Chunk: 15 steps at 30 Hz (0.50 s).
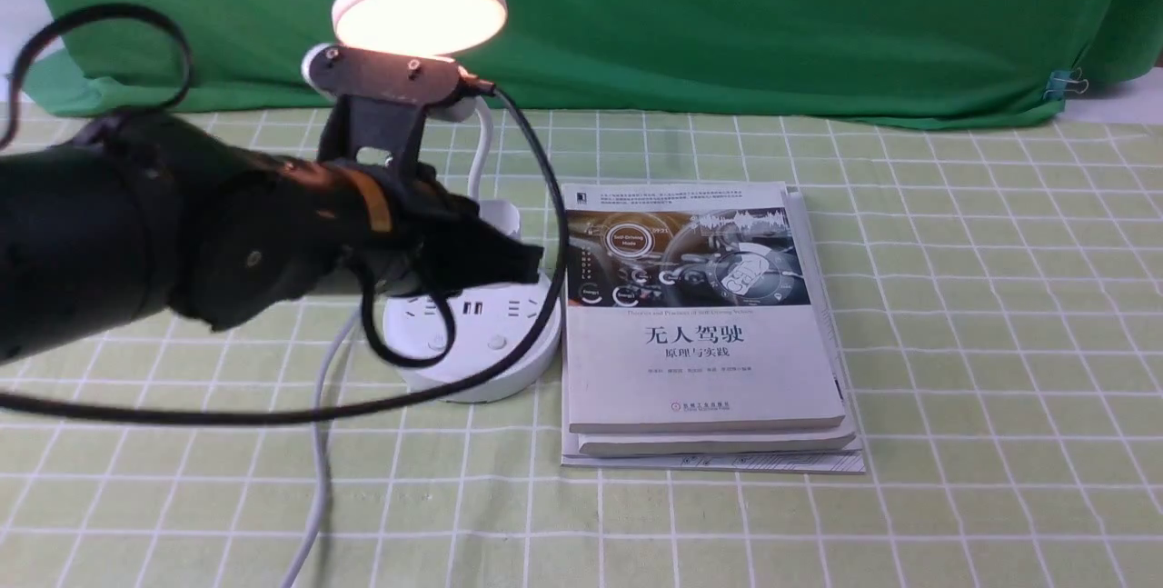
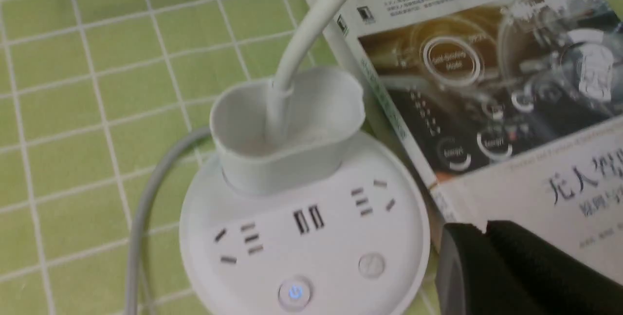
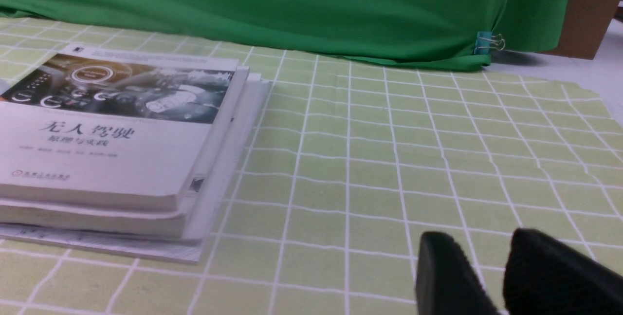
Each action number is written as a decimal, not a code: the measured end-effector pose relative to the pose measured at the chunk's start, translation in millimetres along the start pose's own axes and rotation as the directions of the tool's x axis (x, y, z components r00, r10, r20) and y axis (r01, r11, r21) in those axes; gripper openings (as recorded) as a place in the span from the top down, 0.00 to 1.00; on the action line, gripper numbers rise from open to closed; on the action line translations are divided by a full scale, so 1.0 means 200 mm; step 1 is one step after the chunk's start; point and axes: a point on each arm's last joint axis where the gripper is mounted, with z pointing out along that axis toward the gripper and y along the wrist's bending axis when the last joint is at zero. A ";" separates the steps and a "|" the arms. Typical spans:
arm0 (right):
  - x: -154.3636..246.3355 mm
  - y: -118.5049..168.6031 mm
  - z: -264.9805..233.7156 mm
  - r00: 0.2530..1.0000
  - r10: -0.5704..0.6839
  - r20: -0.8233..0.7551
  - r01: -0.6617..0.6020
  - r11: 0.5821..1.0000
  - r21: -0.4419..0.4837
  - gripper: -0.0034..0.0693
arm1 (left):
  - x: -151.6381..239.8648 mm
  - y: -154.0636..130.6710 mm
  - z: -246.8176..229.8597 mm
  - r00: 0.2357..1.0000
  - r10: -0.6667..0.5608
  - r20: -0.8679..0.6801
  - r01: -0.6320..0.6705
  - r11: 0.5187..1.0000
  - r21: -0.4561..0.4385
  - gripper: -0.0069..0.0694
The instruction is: Turn on the table lamp on the green coffee tablecloth with your hand.
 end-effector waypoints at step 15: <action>0.00 0.00 0.00 1.000 0.000 0.000 0.000 1.000 0.000 0.62 | 0.52 0.07 -0.62 0.970 -0.033 0.239 0.024 0.999 0.040 0.88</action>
